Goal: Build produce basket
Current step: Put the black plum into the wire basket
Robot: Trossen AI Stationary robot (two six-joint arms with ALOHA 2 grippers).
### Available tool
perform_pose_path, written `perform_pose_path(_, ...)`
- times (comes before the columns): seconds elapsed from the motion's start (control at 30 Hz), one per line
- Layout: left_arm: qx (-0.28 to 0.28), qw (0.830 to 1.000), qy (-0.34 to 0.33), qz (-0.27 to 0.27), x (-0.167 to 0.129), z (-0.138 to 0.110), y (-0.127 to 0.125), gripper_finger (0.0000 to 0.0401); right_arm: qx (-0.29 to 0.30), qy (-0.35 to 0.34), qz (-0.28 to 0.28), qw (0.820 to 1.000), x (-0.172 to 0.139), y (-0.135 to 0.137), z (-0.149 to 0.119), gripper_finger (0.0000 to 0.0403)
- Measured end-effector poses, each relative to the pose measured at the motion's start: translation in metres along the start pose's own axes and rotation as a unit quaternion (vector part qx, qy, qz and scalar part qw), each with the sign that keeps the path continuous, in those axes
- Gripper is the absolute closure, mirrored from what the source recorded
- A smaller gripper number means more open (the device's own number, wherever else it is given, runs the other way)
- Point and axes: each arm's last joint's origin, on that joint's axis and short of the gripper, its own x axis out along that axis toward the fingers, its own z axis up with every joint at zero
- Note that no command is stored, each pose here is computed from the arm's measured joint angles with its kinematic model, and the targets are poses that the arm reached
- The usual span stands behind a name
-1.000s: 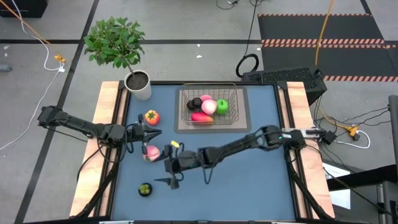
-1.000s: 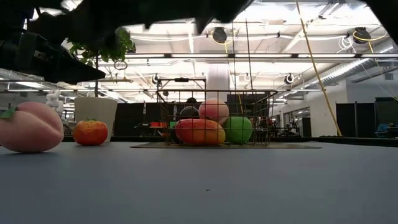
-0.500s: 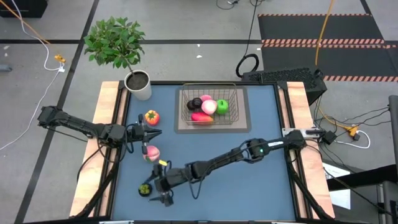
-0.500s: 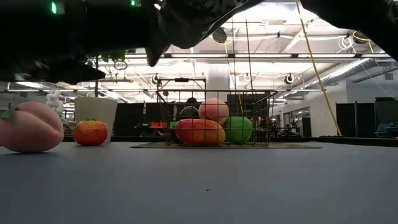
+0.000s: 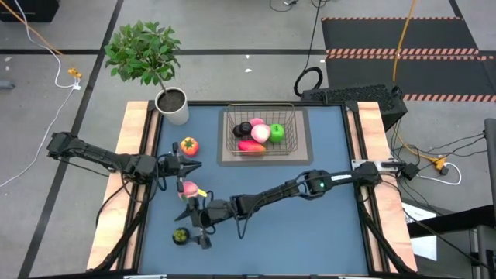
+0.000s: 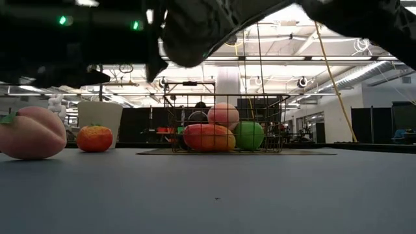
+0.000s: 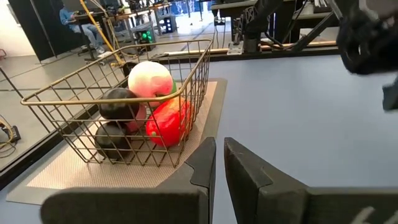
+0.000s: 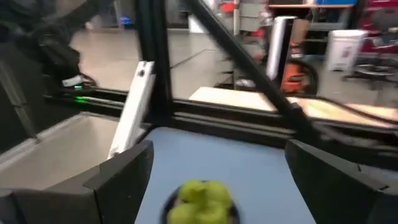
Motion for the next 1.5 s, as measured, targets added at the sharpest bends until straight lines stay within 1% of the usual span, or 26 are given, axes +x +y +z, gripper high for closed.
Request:
perform_pose_path(0.1,0.0,1.0,0.0,0.0,0.0,0.0,0.0,0.0364,0.01,0.02,0.032,0.999,0.008,0.007,-0.014,0.0044)
perform_pose_path(0.17,0.0,1.0,0.0,0.0,0.0,0.0,0.0,0.0364,0.001,0.032,0.039,0.999,0.014,0.014,-0.024,0.0044)
perform_pose_path(0.27,0.0,1.0,0.0,0.0,0.0,0.0,0.0,0.0364,-0.014,0.025,0.038,0.999,0.017,0.019,-0.029,0.0044)
perform_pose_path(0.4,-0.001,1.0,-0.002,0.0,0.0,0.0,0.0,0.0364,-0.009,0.029,0.005,1.0,0.016,0.007,-0.032,0.0044)
perform_pose_path(0.5,-0.001,1.0,-0.002,0.0,0.0,0.0,0.0,0.0364,-0.006,0.034,-0.006,0.999,0.014,-0.005,-0.032,0.0044)
perform_pose_path(0.6,0.0,1.0,-0.001,0.0,0.0,0.0,0.0,0.0364,-0.002,0.056,-0.012,0.998,0.013,-0.013,-0.035,0.0045)
perform_pose_path(0.67,0.0,1.0,-0.001,0.0,0.0,0.0,0.0,0.0364,0.0,0.069,-0.014,0.998,0.012,-0.014,-0.038,0.0052)
perform_pose_path(0.77,0.0,1.0,-0.001,0.0,0.0,0.0,0.0,0.0364,-0.001,0.075,-0.01,0.997,0.012,-0.013,-0.04,0.0073)
perform_pose_path(0.83,0.0,1.0,-0.001,0.0,0.0,0.0,0.0,0.0364,-0.001,0.07,0.003,0.998,0.013,-0.011,-0.038,0.0089)
perform_pose_path(1.03,0.0,1.0,-0.001,0.0,0.0,0.0,0.0,0.0364,-0.015,0.064,0.004,0.998,0.013,-0.007,-0.037,0.012)
perform_pose_path(1.1,0.0,1.0,-0.001,0.0,0.0,0.0,0.0,0.0364,-0.027,0.042,-0.008,0.999,0.014,-0.007,-0.033,0.0123)
perform_pose_path(1.2,0.0,1.0,0.0,0.0,0.0,0.0,0.0,0.0364,-0.042,-0.007,-0.007,0.999,0.014,-0.008,-0.023,0.0123)
perform_pose_path(1.27,0.0,1.0,0.0,0.0,0.0,0.0,0.0,0.0364,-0.051,-0.027,-0.006,0.998,0.014,-0.009,-0.019,0.0124)
perform_pose_path(1.37,0.0,1.0,-0.001,0.0,0.0,0.0,0.0,0.0364,-0.061,-0.032,-0.006,0.998,0.013,-0.009,-0.018,0.0124)
perform_pose_path(1.5,0.0,1.0,0.0,0.0,0.0,0.0,0.0,0.0364,-0.069,-0.018,-0.005,0.997,0.014,-0.009,-0.021,0.013)
